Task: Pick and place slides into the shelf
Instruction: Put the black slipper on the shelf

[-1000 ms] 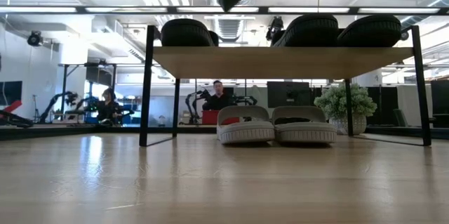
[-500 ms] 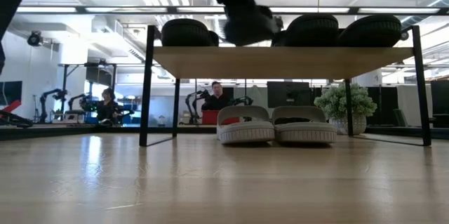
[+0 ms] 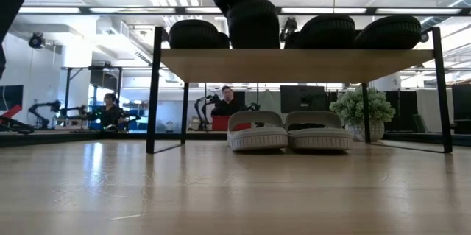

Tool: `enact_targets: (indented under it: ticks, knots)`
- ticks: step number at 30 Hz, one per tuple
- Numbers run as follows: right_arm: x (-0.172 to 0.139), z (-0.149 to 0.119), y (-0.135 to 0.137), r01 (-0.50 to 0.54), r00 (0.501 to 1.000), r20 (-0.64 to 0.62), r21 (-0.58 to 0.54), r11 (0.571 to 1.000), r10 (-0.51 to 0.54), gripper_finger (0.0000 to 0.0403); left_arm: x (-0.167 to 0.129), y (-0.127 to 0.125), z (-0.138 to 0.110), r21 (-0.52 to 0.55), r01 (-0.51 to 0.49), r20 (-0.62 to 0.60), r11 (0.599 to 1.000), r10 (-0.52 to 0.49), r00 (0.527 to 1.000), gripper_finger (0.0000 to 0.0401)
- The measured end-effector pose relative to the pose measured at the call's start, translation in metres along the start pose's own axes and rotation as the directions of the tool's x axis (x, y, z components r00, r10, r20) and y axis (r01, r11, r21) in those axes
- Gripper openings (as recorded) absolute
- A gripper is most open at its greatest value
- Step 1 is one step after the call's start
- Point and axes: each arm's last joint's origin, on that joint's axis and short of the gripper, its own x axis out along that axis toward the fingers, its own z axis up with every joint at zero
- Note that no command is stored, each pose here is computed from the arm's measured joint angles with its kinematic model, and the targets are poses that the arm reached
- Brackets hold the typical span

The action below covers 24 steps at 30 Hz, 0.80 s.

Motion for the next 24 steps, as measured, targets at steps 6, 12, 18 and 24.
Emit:
enact_targets:
  ticks: [6, 12, 18, 24]
  knots:
    - [0.009, -0.009, 0.007, 0.020, 0.999, -0.030, -0.036, 0.999, -0.021, 0.0068, 0.002, -0.002, -0.003, -0.015, 0.031, -0.017, 0.999, -0.032, 0.999, 0.0000]
    - [0.015, -0.015, 0.012, 0.027, 0.998, -0.055, -0.055, 0.998, -0.030, 0.0068, 0.002, -0.003, -0.003, -0.039, 0.076, -0.021, 0.996, -0.077, 0.997, 0.0000]
    - [0.017, -0.017, 0.013, 0.010, 0.997, -0.076, -0.061, 0.998, -0.015, 0.0068, 0.002, -0.003, -0.003, -0.040, 0.081, -0.022, 0.996, -0.082, 0.996, 0.0007]
    - [0.017, -0.017, 0.013, 0.010, 0.997, -0.075, -0.061, 0.998, -0.015, 0.0068, 0.003, -0.003, -0.003, -0.040, 0.080, -0.023, 0.996, -0.081, 0.996, 0.0051]
